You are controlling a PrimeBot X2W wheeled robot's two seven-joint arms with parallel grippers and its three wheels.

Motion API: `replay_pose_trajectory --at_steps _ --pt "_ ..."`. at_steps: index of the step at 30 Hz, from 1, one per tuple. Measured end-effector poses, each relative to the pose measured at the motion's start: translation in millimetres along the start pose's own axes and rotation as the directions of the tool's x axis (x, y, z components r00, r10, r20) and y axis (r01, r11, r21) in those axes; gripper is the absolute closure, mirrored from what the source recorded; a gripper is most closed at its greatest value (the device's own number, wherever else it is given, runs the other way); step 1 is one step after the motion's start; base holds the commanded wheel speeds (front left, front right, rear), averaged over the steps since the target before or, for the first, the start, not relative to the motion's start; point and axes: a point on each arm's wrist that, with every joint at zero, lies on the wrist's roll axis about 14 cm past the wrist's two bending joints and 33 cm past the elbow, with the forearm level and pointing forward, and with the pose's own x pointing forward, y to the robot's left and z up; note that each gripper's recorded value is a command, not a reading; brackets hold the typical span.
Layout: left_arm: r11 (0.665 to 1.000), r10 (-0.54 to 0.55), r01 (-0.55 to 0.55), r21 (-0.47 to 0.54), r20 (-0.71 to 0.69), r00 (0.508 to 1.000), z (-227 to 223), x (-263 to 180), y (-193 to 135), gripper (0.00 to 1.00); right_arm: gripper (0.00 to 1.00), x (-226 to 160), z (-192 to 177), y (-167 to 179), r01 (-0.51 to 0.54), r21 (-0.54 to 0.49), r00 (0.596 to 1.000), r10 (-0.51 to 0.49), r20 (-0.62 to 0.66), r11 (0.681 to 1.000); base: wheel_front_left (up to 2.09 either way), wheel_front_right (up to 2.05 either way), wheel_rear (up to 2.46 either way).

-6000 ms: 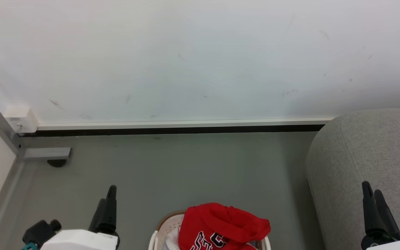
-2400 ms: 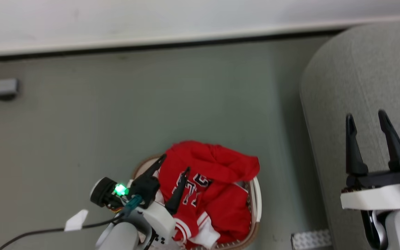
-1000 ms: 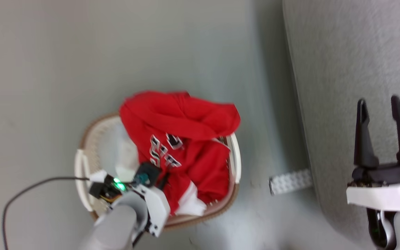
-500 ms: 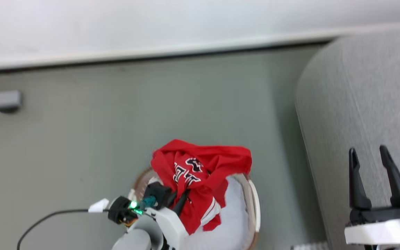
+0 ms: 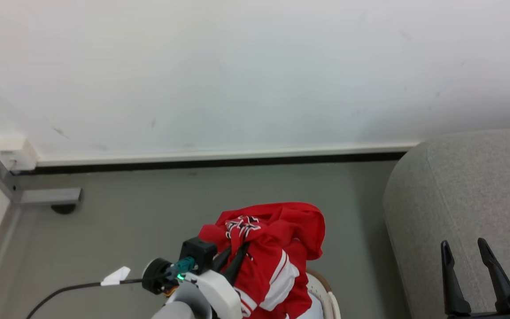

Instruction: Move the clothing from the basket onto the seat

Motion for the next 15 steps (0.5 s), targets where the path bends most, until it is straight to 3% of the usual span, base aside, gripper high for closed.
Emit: replay_pose_trajectory --at_steps 15 --pt "0.995 0.061 -0.075 0.065 0.199 0.978 89 -27 15 1.00 0.00 -26 26 0 0.004 -0.003 0.997 -0.004 0.076 1.000 0.00 0.00 0.00"
